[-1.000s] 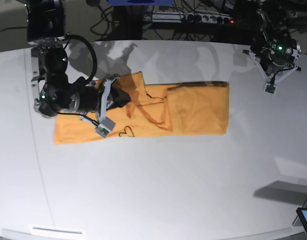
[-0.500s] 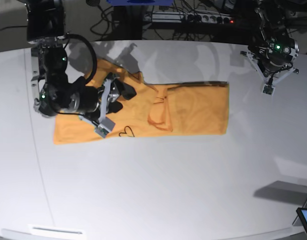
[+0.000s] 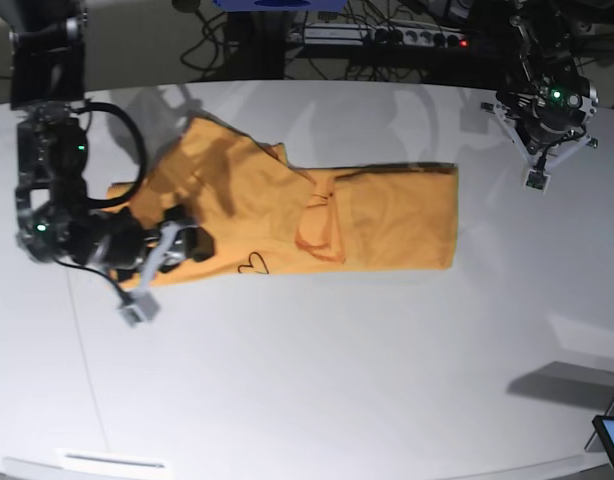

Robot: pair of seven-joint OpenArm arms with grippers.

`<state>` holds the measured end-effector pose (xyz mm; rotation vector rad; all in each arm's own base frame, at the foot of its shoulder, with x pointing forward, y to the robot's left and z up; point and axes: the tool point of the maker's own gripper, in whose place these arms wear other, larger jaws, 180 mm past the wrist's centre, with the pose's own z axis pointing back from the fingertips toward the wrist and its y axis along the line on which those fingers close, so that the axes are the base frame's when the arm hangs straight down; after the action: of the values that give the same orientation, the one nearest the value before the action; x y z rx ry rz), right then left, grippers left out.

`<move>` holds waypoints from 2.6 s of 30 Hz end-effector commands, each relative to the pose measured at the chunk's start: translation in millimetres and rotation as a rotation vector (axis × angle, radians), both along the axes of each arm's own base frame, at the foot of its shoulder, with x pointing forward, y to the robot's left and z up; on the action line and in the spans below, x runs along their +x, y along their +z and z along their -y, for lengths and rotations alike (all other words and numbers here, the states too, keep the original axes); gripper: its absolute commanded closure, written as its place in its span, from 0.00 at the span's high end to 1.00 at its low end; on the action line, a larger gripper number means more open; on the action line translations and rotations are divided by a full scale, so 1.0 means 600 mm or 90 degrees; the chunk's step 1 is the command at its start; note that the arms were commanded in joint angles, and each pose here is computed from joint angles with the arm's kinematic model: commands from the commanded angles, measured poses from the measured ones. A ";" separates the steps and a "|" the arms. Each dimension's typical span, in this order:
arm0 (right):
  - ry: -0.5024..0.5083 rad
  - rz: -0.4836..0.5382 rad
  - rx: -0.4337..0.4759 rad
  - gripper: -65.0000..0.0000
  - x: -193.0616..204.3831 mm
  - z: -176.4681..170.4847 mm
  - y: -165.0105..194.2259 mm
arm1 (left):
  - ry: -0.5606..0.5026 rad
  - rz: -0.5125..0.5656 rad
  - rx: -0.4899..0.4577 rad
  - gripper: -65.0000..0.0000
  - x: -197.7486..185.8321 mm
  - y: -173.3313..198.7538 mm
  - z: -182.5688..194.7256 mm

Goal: Fold the T-shirt properly
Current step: 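Open the right gripper and pull it back from the fold, then lower the right gripper onto the shirt's folded edge and pinch it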

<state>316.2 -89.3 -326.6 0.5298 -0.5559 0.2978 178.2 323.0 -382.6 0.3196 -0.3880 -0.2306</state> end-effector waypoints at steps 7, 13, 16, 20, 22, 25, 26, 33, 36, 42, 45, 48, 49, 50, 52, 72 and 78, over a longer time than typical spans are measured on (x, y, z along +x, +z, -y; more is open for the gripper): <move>-0.131 0.032 0.021 0.58 0.037 0.121 0.012 | -0.003 0.017 0.019 0.00 0.009 0.017 -0.010; -0.123 0.013 -0.011 0.60 0.029 0.227 -0.041 | -0.004 0.015 0.020 0.00 0.008 0.017 -0.011; -0.130 -0.016 -0.002 0.63 0.013 0.250 -0.068 | -0.004 0.008 0.021 0.00 0.001 0.014 -0.011; -0.144 -0.055 0.014 0.62 -0.002 0.256 -0.096 | -0.004 0.009 0.021 0.00 0.002 0.014 -0.011; -0.134 -0.060 0.017 0.63 -0.007 0.254 -0.103 | -0.004 0.009 0.021 0.00 0.002 0.014 -0.011; -0.100 -0.057 0.060 0.63 -0.016 0.235 -0.114 | -0.004 0.008 0.021 0.00 0.001 0.014 -0.011; -0.099 -0.064 0.081 0.63 -0.021 0.231 -0.119 | -0.004 0.008 0.021 0.00 0.001 0.014 -0.011; -0.113 -0.092 0.140 0.63 -0.030 0.215 -0.136 | -0.004 0.000 0.021 0.00 -0.008 0.010 -0.011; -0.111 -0.093 0.138 0.63 -0.031 0.215 -0.135 | -0.005 0.000 0.022 0.00 -0.008 0.010 -0.012; -0.116 -0.091 0.119 0.63 -0.031 0.238 -0.130 | -0.008 0.000 0.029 0.00 -0.006 0.014 -0.018; -0.119 -0.092 0.114 0.67 -0.032 0.246 -0.129 | -0.008 0.000 0.029 0.00 -0.006 0.014 -0.018; -0.120 -0.092 0.104 0.73 -0.033 0.258 -0.127 | -0.008 0.000 0.029 0.00 -0.006 0.014 -0.018; -0.120 -0.093 0.104 0.74 -0.034 0.258 -0.127 | -0.008 0.000 0.029 0.00 -0.006 0.014 -0.018; -0.120 -0.093 0.104 0.75 -0.034 0.258 -0.127 | -0.008 0.000 0.029 0.00 -0.006 0.014 -0.018; -0.116 -0.102 0.103 0.78 -0.038 0.257 -0.129 | -0.008 0.000 0.029 0.00 -0.006 0.014 -0.018; -0.143 -0.116 0.234 1.00 -0.042 0.212 -0.137 | -0.008 0.000 0.029 0.00 -0.006 0.014 -0.017; -0.146 -0.143 0.255 1.00 -0.053 0.194 -0.155 | -0.008 0.000 0.028 0.00 -0.006 0.014 -0.018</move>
<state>304.4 -206.9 -398.7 0.9288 -0.5821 -0.1332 169.8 327.6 -383.6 0.3312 -0.3649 -0.2447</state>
